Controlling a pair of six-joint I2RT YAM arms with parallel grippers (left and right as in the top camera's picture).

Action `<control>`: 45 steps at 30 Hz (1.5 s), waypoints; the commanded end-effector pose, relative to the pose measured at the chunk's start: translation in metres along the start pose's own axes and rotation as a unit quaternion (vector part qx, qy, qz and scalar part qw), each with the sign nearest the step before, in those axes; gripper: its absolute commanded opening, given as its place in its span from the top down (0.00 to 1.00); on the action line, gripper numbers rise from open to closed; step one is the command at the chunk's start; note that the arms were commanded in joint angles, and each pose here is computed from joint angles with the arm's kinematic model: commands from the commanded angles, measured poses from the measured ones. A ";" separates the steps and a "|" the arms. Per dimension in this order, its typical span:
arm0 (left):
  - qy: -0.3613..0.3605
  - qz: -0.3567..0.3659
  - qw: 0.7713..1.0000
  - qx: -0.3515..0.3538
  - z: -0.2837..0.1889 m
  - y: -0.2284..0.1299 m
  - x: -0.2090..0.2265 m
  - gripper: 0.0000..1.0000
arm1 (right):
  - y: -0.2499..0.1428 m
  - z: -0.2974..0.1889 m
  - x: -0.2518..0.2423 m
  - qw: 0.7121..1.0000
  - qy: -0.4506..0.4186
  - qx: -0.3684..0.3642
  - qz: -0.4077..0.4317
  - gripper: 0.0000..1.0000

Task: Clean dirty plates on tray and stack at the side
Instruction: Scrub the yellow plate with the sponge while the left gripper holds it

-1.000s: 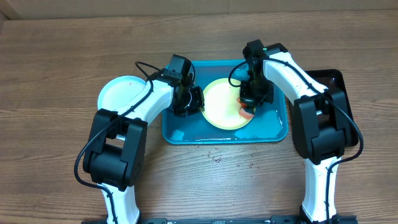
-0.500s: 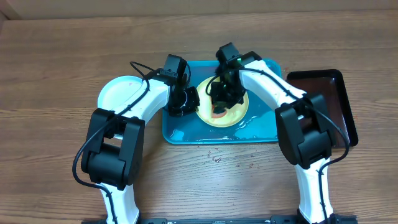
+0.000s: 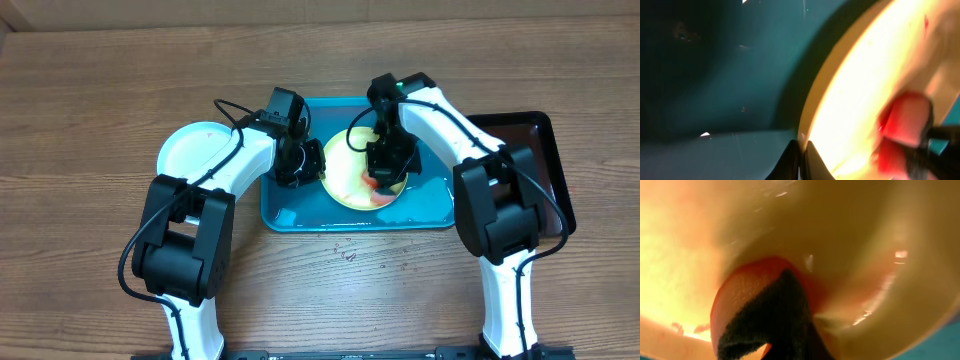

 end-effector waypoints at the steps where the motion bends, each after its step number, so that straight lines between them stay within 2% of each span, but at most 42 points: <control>1: -0.012 0.010 1.000 -0.001 -0.002 0.003 -0.007 0.96 | 0.034 -0.001 -0.024 0.997 -0.049 -0.062 0.010 0.96; 8: -0.012 0.022 1.000 0.010 -0.002 -0.002 -0.006 0.96 | 0.075 -0.005 0.006 0.989 0.015 -0.145 -0.008 0.96; 17: -0.041 0.057 0.997 0.034 -0.003 -0.012 -0.014 0.96 | 0.069 -0.004 0.057 0.983 0.081 -0.152 -0.055 0.96; 26: -0.047 0.097 0.992 0.060 -0.005 -0.025 -0.012 0.96 | 0.039 0.005 0.088 0.984 0.105 -0.112 -0.094 0.96; 35: -0.046 0.082 0.994 0.046 -0.009 -0.014 -0.003 0.96 | -0.005 0.006 0.100 0.974 0.166 -0.015 -0.151 0.96; 42: -0.045 0.054 0.997 0.030 -0.015 -0.002 0.008 0.96 | -0.026 0.009 0.078 0.981 0.131 0.036 -0.136 0.96; 44: -0.044 0.052 0.997 0.028 -0.016 0.000 0.010 0.96 | -0.022 0.010 0.065 0.986 0.102 0.034 -0.124 0.96; 45: -0.042 0.052 0.997 0.027 -0.016 0.000 0.011 0.96 | -0.014 0.011 0.043 0.994 0.058 0.023 -0.094 0.96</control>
Point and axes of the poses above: each gripper's point midway between its finger pads, its own z axis out along the fingers, its own x axis along the line the jaws close on, y = z × x, the point moved 1 cm from there along -z, back along the fingers, and after that the axes turned 4 degrees about z, right-handed, at the moved point
